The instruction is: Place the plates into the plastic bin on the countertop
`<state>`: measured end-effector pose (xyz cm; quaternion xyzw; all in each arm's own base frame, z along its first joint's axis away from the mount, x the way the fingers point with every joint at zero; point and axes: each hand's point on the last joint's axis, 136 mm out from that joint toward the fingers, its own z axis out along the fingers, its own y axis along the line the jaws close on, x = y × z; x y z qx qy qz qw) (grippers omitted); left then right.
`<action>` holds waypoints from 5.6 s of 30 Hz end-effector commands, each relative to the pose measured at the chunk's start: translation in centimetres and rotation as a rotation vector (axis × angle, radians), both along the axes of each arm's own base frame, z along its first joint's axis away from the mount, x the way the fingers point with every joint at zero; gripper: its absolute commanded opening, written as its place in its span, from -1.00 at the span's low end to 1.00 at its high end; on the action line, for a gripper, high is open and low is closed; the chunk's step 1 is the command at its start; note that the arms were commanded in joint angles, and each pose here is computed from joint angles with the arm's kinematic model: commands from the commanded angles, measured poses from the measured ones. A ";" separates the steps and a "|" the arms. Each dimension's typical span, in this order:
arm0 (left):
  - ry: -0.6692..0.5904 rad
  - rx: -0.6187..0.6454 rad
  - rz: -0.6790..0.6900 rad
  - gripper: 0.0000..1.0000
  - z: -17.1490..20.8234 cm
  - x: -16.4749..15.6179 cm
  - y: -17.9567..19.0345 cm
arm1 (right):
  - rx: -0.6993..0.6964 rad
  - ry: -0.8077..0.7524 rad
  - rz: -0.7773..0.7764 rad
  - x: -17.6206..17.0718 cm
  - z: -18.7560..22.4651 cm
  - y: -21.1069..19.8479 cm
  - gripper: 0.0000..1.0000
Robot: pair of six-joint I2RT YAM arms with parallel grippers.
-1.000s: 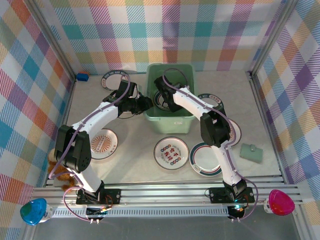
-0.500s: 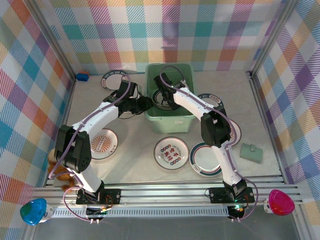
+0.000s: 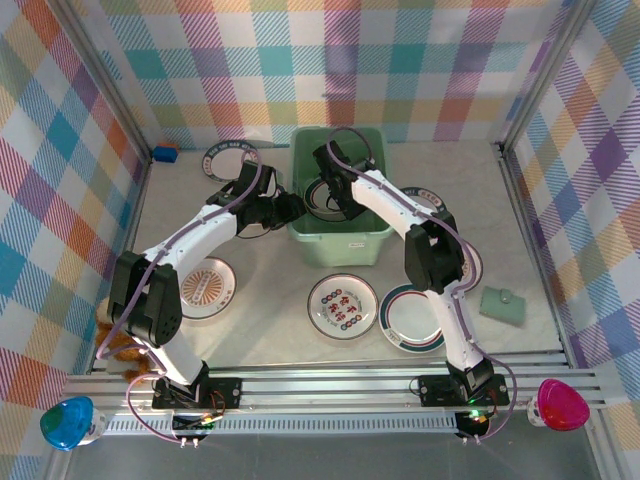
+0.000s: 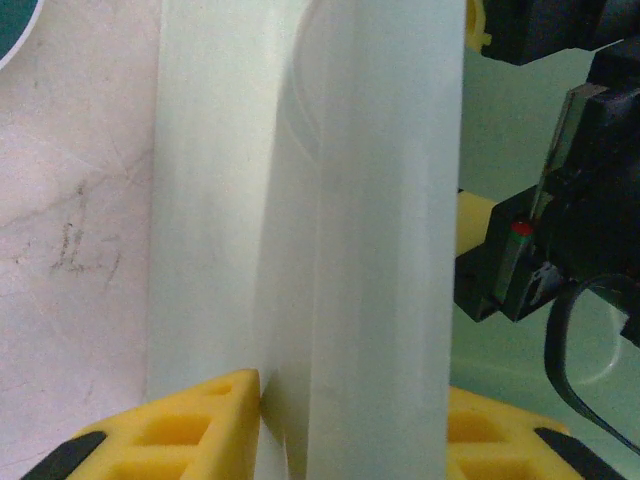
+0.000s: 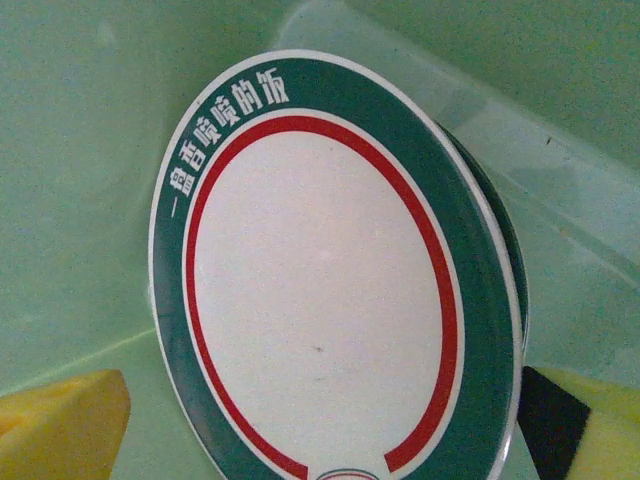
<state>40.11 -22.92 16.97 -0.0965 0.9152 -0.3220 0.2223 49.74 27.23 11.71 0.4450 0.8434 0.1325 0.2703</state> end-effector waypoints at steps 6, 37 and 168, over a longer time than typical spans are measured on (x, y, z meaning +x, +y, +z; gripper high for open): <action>0.041 0.024 0.011 -0.31 -0.9 -1.4 0.5 | 0.031 0.083 -0.006 -1.9 0.7 -0.2 0.98; 0.042 0.069 0.104 -0.34 0.5 -2.9 2.4 | -0.224 -0.440 0.744 -0.8 21.9 2.6 0.98; 0.268 0.209 0.452 0.00 -11.5 11.3 21.6 | -0.403 -0.351 1.093 1.2 10.8 -2.9 0.15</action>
